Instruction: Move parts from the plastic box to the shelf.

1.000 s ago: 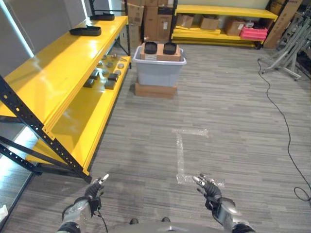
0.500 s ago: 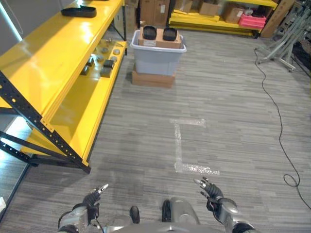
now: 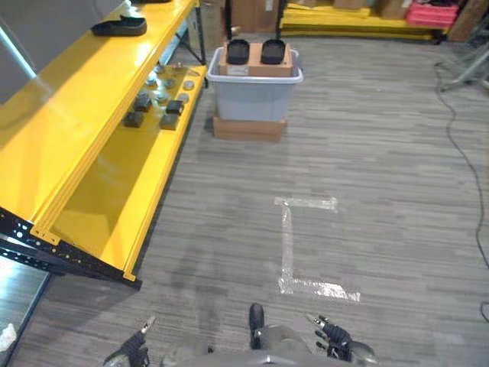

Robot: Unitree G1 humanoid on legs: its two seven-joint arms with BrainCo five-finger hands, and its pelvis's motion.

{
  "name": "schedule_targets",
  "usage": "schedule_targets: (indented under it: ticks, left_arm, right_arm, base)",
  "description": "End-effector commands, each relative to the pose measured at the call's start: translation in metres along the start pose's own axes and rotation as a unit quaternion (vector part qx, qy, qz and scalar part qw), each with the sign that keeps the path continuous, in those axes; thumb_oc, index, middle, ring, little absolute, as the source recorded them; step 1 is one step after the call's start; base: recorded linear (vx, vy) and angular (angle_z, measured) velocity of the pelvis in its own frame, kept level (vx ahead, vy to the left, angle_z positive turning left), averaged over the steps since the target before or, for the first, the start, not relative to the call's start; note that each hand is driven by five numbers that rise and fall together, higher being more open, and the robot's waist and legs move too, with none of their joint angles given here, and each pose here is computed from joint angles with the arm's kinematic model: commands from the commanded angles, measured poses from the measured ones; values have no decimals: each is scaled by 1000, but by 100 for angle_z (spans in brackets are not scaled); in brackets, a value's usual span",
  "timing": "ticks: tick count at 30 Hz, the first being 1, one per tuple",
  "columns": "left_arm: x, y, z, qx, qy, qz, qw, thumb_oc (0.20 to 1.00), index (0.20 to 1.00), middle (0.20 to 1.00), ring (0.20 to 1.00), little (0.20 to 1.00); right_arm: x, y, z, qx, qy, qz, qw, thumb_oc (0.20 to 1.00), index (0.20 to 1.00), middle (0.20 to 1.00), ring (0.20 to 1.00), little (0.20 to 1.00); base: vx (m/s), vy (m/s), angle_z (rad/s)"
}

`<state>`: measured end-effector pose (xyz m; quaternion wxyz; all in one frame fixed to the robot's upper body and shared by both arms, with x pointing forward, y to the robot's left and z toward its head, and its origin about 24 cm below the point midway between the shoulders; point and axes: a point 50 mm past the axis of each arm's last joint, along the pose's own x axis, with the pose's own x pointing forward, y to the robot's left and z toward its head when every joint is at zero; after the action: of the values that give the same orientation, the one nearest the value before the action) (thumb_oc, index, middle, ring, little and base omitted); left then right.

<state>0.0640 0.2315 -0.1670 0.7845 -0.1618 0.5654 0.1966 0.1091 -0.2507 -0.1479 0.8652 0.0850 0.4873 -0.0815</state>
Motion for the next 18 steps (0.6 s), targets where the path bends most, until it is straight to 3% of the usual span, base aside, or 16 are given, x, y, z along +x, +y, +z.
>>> schedule_targets:
  ticks: [1, 10, 18]
  left_arm:
    - [1, -10, 21, 20, -30, -25, 999, 1000, 1000, 1000, 1000, 1000]
    - [-1, -7, 5, 43, -34, -37, 998, 1000, 1000, 1000, 1000, 1000]
    - [1, -19, 42, 72, -83, -41, 993, 1000, 1000, 1000, 1000, 1000]
  right_arm:
    - [0, -12, 14, -3, -11, -13, 1000, 1000, 1000, 1000, 1000, 1000]
    - [-2, -14, 12, 22, -11, 6, 1000, 1000, 1000, 1000, 1000, 1000]
    - [3, 5, 2, 35, 20, 23, 999, 1000, 1000, 1000, 1000, 1000]
  base:
    - [237, -58, -8]
    - [320, 83, -9]
    - [281, 219, -18]
